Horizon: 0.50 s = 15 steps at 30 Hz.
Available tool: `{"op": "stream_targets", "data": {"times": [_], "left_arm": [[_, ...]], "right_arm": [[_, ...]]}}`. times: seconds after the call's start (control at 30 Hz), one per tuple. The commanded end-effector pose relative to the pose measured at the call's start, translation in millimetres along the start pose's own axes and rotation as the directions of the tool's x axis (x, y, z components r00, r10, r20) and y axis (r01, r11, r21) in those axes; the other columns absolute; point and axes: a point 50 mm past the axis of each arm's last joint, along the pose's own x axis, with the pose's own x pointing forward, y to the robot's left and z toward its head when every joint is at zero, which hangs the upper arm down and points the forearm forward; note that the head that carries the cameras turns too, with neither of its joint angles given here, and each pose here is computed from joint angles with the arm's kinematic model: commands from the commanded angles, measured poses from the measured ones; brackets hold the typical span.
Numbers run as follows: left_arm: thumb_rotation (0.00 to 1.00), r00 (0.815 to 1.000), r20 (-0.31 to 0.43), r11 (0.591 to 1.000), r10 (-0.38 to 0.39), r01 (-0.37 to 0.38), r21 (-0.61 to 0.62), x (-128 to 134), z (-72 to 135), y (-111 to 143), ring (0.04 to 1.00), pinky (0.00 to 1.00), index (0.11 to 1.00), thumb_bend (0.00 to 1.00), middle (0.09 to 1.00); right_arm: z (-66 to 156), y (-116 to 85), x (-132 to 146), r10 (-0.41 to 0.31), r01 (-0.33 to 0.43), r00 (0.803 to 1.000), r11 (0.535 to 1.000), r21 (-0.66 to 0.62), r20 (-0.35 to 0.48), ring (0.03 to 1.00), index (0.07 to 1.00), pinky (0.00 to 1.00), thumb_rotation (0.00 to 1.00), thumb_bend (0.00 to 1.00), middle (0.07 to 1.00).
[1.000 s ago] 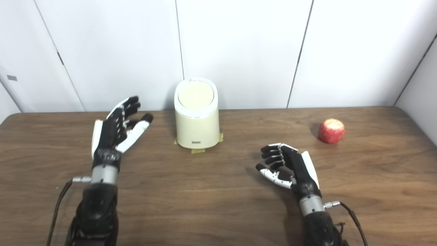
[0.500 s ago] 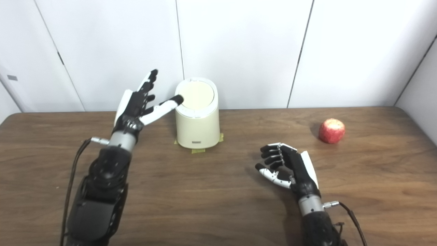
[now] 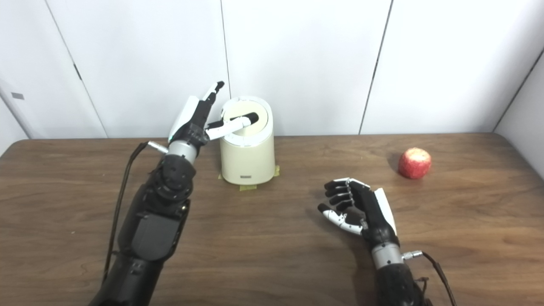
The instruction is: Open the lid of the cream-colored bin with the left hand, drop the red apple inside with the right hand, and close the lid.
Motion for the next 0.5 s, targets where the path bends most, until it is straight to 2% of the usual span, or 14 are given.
{"op": "stream_targets", "data": {"times": [0.0,0.23,0.47], "left_arm": [[0.69,0.997,0.065,0.998,0.051,-0.053,0.026,12.0,29.6,16.3,1.0,1.0,1.0,0.89,1.0],[0.81,0.999,0.03,0.996,0.043,-0.045,0.079,23.9,27.7,15.8,1.0,1.0,1.0,0.87,1.0],[0.79,0.999,-0.006,0.995,0.04,-0.04,0.094,31.6,21.9,11.8,1.0,1.0,1.0,0.87,1.0]], "right_arm": [[15.6,-1.2,8.5,-0.005,0.005,0.998,1.0,0.005,0.067,0.559,0.589,0.5,0.05,0.29,0.587],[16.3,0.0,7.6,-0.012,0.011,0.998,1.0,0.011,0.061,0.552,0.586,0.49,0.04,0.29,0.583],[16.5,0.0,7.1,-0.004,0.004,0.998,1.0,0.008,0.059,0.552,0.584,0.49,0.04,0.29,0.582]]}}
